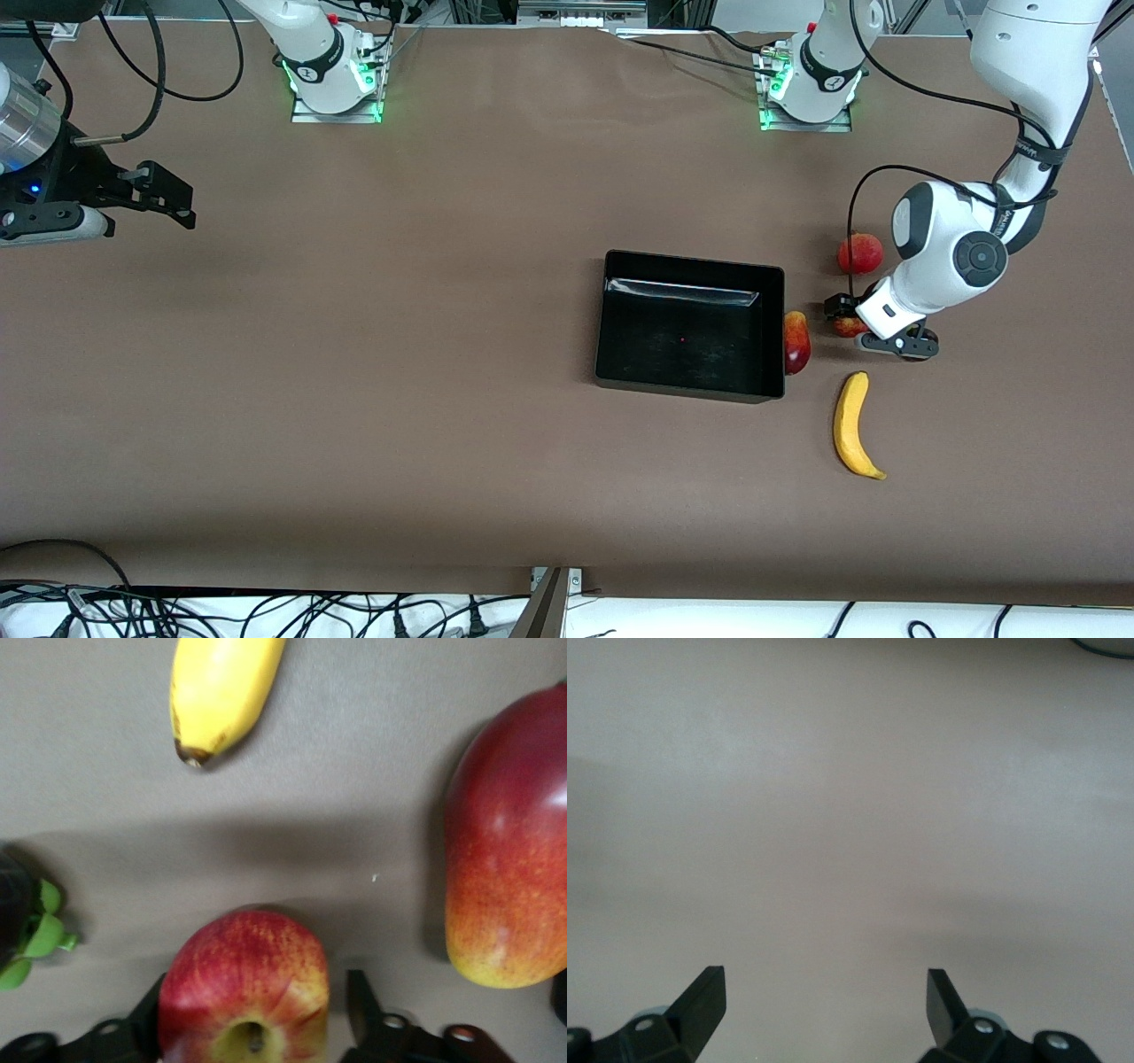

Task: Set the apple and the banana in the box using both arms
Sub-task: 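Close the left gripper on the red-yellow apple and lift it, then carry the apple over the black box and open the left gripper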

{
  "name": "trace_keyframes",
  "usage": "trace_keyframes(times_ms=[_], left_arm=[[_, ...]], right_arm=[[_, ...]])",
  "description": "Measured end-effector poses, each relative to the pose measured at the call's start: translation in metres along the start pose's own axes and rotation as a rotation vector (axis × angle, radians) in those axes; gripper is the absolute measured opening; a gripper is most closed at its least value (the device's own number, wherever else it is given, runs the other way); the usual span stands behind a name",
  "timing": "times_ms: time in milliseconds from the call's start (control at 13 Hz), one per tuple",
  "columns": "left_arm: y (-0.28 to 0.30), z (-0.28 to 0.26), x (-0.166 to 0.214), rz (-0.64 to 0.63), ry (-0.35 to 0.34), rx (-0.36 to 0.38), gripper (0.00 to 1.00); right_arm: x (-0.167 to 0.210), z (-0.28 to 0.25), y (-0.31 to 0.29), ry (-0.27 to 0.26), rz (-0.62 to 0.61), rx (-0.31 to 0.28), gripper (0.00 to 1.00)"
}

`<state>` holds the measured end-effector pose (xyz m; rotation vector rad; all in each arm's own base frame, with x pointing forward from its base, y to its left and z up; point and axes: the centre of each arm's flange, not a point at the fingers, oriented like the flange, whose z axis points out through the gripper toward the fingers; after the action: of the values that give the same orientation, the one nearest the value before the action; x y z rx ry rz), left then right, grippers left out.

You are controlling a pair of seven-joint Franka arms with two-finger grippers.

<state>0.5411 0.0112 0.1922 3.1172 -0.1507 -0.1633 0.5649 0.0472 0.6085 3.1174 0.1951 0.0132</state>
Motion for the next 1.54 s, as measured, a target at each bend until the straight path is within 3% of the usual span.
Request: trace_keyframes(times_ms=[77,385,615,846,1000,1231,1385,1538], left_arm=[[0.000,-0.001,0.000,0.008,0.002,0.002,0.67],[0.004,-0.038,0.013,0.048,0.003,0.010,0.65],[0.070,-0.147,0.038,0.106,-0.057,0.013,0.65],[0.142,-0.237,0.044,0.041,-0.086,0.023,0.65],[0.188,-0.228,0.043,-0.035,-0.105,0.031,0.65],[0.250,-0.158,0.048,-0.109,-0.135,0.024,0.65],[0.257,-0.105,0.050,-0.107,-0.121,0.013,0.65],[0.250,-0.063,0.044,-0.091,-0.114,0.049,0.65]], right_arm=[[0.000,0.000,-0.001,0.001,-0.001,0.000,1.00],[0.000,0.000,-0.005,0.002,-0.009,0.000,1.00],[0.001,-0.001,-0.006,0.005,-0.011,0.000,1.00],[0.001,-0.001,-0.006,0.005,-0.012,0.000,1.00],[0.001,-0.001,-0.007,0.006,-0.012,0.000,1.00],[0.001,-0.001,-0.007,0.007,-0.013,0.000,1.00],[0.001,-0.001,-0.007,0.008,-0.013,0.000,1.00],[0.001,-0.001,-0.008,0.008,-0.014,0.000,1.00]])
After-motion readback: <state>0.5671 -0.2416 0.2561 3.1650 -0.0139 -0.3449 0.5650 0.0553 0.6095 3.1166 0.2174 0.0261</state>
